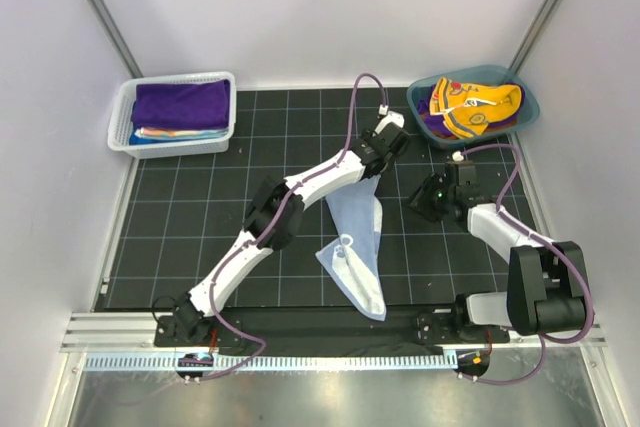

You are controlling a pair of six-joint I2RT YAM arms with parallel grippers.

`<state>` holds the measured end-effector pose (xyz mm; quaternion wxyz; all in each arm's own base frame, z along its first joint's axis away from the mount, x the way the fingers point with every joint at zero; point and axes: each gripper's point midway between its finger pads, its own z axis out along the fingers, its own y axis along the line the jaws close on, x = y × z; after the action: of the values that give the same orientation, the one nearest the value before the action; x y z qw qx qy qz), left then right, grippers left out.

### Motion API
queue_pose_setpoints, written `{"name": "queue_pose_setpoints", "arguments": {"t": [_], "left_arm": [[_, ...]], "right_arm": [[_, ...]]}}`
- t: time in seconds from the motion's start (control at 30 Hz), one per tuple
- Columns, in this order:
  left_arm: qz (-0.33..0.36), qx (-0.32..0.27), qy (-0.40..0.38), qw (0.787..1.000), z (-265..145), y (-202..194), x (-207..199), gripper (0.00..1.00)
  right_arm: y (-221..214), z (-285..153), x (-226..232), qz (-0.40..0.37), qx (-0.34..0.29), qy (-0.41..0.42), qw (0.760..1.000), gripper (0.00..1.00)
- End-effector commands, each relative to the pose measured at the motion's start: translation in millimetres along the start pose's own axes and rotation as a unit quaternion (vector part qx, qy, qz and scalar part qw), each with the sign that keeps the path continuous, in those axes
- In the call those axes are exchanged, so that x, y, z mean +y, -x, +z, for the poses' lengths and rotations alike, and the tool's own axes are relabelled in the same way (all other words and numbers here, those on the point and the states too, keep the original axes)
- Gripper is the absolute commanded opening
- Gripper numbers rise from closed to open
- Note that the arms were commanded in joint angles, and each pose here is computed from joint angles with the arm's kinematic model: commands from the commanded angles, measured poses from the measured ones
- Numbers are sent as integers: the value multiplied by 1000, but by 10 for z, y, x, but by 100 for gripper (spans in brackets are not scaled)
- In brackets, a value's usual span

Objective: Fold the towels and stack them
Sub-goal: Flatten out the crumpled towel

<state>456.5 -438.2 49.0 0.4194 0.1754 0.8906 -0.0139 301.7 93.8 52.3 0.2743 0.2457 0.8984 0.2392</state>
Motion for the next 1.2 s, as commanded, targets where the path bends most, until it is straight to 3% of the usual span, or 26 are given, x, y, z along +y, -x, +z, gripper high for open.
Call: {"name": "queue_pose_setpoints", "arguments": {"t": [0.0,0.23,0.6,0.77,1.07,1.17], "left_arm": [[-7,-30,-2,1000,24,187,-49,60],[-7,-22,8,1000,78,93,-37,50],[-17,-34,9,999,9,212,-10,13],[-21,-49,12,999,-102,361,31,0],[-49,-89,17,995,-551,758,214,0],[-54,-86,23,995,-621,724,285,0]], "right_arm": [[82,-43,77,-16,-17,19,1000,38],[79,-60,49,-16,-18,18,1000,38],[91,-64,8,-16,-18,15,1000,38],[89,-43,6,-16,-15,14,1000,38],[187,70,22,-22,-10,5,1000,40],[223,171,76,-16,-1,9,1000,41]]}}
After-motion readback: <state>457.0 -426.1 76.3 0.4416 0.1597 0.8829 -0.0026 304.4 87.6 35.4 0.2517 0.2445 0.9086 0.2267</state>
